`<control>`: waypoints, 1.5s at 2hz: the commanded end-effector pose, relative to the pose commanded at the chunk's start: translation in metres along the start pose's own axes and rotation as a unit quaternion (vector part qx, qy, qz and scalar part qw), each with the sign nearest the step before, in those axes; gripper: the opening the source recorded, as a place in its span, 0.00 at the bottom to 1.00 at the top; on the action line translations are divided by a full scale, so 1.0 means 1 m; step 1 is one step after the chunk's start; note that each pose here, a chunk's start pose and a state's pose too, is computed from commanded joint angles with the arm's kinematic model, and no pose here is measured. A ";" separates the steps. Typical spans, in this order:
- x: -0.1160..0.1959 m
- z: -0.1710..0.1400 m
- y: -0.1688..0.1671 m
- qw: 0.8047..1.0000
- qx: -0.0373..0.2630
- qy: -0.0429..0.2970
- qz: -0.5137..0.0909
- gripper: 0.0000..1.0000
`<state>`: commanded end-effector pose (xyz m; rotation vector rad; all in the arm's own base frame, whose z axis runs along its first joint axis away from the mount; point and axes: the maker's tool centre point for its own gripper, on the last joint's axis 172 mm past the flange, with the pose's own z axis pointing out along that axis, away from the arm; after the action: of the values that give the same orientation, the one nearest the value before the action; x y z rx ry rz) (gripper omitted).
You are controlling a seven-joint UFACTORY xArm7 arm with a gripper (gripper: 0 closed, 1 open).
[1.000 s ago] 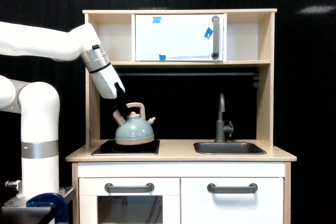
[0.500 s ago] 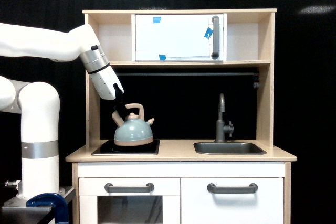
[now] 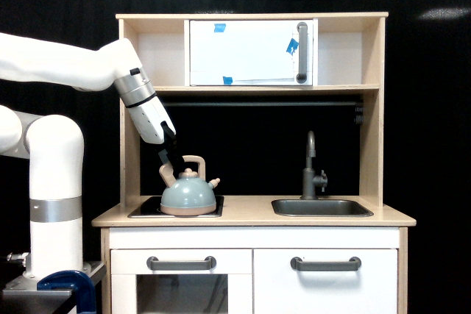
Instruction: Place the teapot on the stove
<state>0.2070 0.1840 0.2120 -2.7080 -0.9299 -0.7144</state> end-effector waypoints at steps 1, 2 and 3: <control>0.014 -0.007 0.004 1.000 0.000 0.000 0.000 1.00; 0.052 -0.067 0.037 1.000 0.000 0.000 0.000 1.00; 0.083 -0.074 0.094 1.000 0.000 0.000 0.000 1.00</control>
<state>0.2940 0.1300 0.3160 -2.7080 -0.9299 -0.7144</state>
